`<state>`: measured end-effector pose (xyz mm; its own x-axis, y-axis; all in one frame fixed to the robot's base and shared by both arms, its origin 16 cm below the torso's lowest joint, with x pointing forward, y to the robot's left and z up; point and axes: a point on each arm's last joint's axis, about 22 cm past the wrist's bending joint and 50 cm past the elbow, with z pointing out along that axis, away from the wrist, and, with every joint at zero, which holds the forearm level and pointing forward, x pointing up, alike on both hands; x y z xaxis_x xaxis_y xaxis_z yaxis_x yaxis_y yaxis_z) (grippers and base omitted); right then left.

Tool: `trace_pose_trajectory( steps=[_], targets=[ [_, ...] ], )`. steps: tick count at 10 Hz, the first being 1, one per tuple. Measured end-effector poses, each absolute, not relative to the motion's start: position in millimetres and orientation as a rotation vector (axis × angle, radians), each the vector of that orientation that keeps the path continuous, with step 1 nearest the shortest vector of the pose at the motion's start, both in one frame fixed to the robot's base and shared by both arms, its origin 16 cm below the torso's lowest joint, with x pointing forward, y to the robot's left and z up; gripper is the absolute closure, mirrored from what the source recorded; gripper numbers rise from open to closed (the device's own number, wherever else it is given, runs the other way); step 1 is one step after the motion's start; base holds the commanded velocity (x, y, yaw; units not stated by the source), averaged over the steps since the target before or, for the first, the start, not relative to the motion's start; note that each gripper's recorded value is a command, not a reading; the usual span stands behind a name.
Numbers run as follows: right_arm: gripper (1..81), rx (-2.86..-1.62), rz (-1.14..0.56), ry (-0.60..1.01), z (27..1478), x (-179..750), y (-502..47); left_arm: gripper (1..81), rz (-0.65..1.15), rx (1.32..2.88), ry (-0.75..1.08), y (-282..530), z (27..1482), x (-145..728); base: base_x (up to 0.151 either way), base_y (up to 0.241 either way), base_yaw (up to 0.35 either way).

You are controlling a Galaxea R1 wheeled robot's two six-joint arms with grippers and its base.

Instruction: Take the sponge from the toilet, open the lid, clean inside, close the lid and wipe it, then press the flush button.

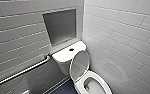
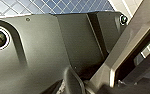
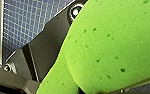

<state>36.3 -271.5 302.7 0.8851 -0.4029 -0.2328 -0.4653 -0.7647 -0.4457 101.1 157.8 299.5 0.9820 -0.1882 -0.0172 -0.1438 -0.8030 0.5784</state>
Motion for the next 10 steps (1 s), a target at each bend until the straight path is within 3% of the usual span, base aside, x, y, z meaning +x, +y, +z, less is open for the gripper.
trace_pose_trajectory(
  steps=[4, 8, 10],
  targets=[
    [81.1, -2.623, 0.235, 0.613, 325.5, -7.9, -279.7, 1.0, -0.148, 2.513, -0.205, 157.4, 330.0, 76.8, 0.000, 0.000, 0.000],
    [81.1, -2.670, 0.316, 0.694, 325.2, -50.8, -240.0, 1.0, -0.123, 2.526, -0.091, 164.7, 327.8, 121.1, 0.000, 0.000, 0.000],
    [81.1, -2.773, 0.319, 0.577, 319.2, -59.8, -249.1, 1.0, -0.093, 2.514, -0.067, 170.4, 333.6, 147.8, 0.000, 0.000, 0.000]
  ],
)
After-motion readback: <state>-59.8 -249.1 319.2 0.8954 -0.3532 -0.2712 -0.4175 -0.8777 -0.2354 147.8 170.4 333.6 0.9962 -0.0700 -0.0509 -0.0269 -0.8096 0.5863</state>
